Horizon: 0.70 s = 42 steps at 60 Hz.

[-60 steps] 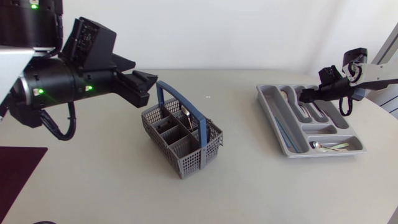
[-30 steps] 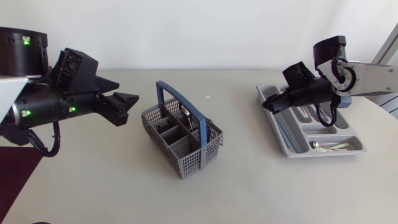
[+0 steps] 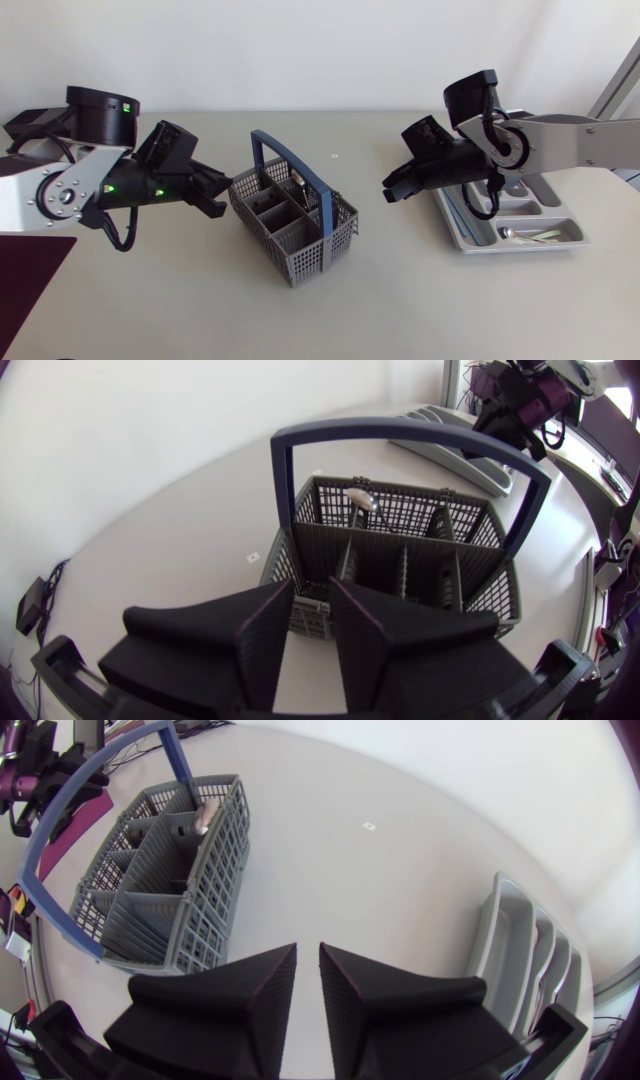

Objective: Sort the cutlery from the basket into the organizer compartments.

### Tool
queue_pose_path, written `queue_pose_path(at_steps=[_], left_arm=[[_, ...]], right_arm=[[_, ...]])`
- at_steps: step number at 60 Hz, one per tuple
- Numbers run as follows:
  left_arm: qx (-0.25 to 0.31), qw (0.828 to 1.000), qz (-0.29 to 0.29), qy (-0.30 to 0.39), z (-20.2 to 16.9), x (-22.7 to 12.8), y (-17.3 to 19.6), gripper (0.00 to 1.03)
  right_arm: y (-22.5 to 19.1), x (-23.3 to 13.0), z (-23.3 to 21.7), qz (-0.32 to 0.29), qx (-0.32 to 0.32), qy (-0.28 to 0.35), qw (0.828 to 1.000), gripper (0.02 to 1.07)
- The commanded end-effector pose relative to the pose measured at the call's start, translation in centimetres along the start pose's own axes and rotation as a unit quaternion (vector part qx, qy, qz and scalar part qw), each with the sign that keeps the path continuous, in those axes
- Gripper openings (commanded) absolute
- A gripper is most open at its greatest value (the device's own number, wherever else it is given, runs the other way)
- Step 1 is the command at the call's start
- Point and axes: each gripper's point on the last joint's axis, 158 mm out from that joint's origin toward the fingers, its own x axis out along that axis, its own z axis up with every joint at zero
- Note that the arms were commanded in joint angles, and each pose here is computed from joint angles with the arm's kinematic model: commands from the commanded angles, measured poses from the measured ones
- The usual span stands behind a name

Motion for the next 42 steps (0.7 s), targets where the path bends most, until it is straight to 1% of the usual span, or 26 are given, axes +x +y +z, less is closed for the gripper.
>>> queue_pose_path(at_steps=[1, 21, 29, 42], left_arm=[[0.001, 1.0, -0.011, 0.025, -2.5, 1.4, -0.1, 0.04], [-0.008, 0.997, -0.02, 0.068, -5.4, 5.1, 0.9, 0.04], [-0.011, 0.998, -0.02, 0.067, -5.0, 6.5, 1.4, 0.04], [-0.021, 0.998, -0.018, 0.064, -4.1, 8.2, 2.3, 0.04]], right_arm=[[1.1, 0.6, -0.6, 0.009, 0.011, 0.008, 1.0, 0.07], [3.3, 2.3, -1.0, 0.035, 0.015, 0.023, 0.999, 0.07], [4.9, 2.5, -1.1, 0.058, 0.014, 0.029, 0.998, 0.07], [8.2, 2.3, -1.7, 0.119, 0.019, 0.048, 0.991, 0.07]])
